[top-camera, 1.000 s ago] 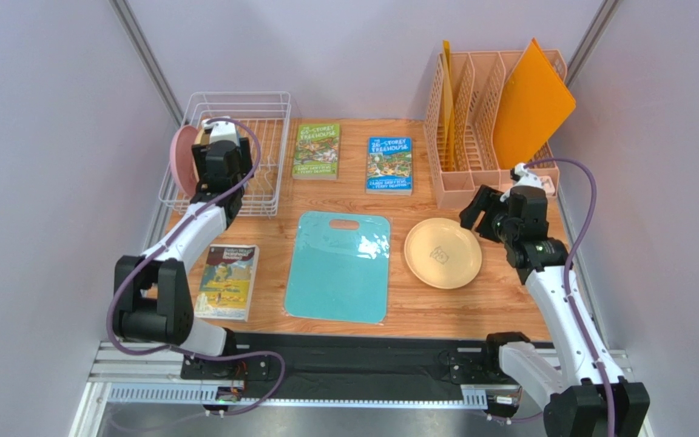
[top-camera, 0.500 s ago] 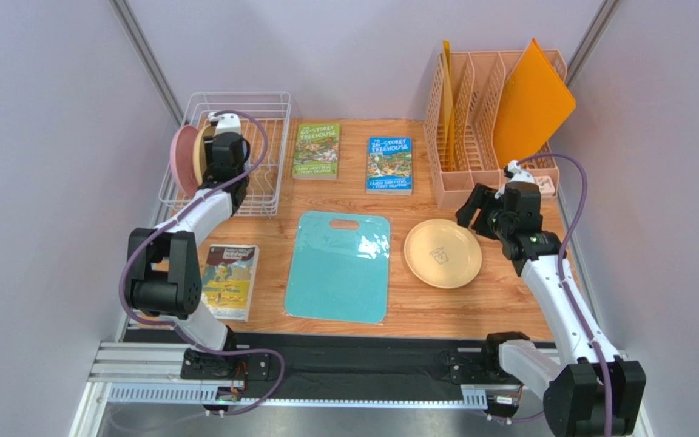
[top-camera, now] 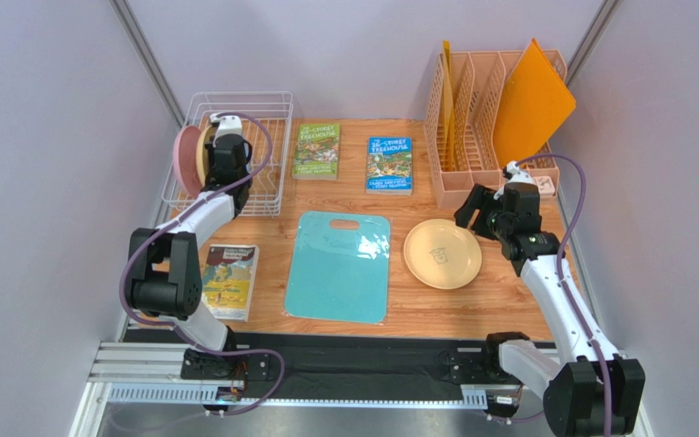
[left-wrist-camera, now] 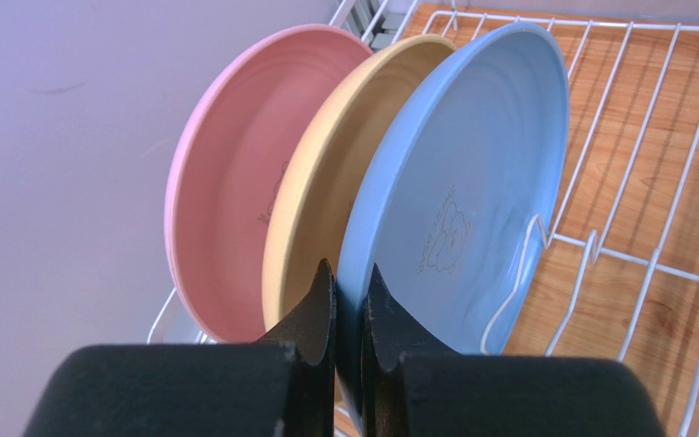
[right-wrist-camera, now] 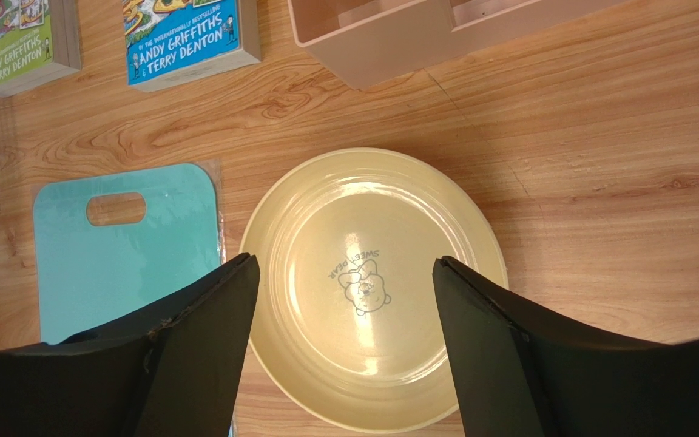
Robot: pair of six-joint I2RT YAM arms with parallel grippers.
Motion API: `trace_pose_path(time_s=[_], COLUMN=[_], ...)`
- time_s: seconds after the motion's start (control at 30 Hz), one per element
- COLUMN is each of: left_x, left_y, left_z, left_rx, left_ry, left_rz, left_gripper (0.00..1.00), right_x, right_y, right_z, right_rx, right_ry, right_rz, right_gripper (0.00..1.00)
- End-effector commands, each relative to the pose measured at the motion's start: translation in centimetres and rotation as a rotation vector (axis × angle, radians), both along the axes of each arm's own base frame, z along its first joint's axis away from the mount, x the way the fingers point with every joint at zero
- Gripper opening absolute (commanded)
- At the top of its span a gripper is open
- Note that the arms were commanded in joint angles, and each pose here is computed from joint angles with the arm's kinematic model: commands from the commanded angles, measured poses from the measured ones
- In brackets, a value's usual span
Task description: Unload the plates from the dish rack
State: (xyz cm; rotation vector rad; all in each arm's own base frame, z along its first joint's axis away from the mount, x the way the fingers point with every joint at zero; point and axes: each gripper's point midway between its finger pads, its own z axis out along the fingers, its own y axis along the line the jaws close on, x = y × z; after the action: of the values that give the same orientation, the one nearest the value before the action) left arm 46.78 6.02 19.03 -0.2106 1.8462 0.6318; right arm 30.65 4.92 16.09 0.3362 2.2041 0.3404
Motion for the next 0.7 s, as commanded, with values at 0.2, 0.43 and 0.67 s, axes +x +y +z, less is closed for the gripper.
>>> trace_pose_path(time_s=[0.2,0.43,0.67], left_x=[-0.6,-3.0,-5.6], left_y=[-2.3,-2.7,-5.8], left_z=[6.8,10.5,12.5], left_rx=[0.220,0.328,0.086], left_ry=[-0.162,-0.211,-0.194], left_rz=[0.072,0.165,-0.020], left_gripper=[0.00,0.00,0.00], right_x=[0.2,0.0,-0.2], right_y=[0.3,0.3,1.1], right_z=[0.3,1.1,3.5], right_rx=[-0.004,-0.001,0.030], right_ry=[-0.023,-0.039,-0.112], right_rz=[0.021,0.026,0.063], right_gripper=[0.77,0.77,0.77])
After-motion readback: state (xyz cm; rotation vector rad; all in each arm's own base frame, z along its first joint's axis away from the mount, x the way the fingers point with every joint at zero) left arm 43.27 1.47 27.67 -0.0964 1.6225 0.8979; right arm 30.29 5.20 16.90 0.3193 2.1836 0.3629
